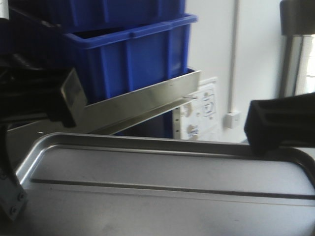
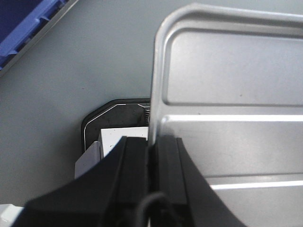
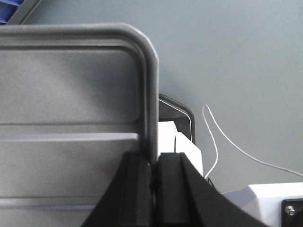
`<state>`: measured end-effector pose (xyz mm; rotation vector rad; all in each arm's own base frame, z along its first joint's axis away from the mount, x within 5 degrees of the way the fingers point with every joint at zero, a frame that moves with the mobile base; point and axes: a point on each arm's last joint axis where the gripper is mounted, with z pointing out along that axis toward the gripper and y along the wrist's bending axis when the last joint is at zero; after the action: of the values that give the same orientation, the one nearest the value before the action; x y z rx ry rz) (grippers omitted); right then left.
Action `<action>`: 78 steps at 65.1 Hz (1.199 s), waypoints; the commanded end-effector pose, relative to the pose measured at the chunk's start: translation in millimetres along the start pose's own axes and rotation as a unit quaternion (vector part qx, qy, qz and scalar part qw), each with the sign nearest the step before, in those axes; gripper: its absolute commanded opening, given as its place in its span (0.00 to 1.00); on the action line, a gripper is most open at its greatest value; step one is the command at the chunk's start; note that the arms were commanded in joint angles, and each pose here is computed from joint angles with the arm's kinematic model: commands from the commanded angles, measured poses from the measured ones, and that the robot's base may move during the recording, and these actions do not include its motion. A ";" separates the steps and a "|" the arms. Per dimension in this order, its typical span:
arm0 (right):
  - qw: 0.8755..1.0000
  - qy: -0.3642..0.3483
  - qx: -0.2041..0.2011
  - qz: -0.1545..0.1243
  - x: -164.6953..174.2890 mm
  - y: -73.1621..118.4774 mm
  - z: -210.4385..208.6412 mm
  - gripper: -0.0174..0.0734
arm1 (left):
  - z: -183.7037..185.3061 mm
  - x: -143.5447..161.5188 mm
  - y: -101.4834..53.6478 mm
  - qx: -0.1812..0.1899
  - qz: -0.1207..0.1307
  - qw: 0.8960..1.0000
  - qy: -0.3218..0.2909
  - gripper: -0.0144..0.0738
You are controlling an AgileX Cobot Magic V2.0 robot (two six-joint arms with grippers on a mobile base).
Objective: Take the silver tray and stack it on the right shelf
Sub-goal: 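Carry the tray with both grippers over the shelf holding another tray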
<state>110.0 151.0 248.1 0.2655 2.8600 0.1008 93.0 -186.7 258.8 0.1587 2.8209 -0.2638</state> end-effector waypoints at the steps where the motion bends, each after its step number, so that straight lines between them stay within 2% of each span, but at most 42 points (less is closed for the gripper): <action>1: 0.995 -0.009 0.101 -0.009 -3.0 -21.3 -9.2 0.27 | -9.5 -3.0 12.7 -0.057 0.011 0.998 -0.012 0.05; 78: 0.995 -0.009 0.101 -0.009 -3.0 -21.3 -9.2 0.27 | -9.5 -3.0 12.7 -0.057 0.011 0.998 -0.012 0.05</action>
<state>110.0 151.0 248.1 0.2655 2.8600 0.1008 93.0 -186.5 258.7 0.1584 2.8217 -0.2615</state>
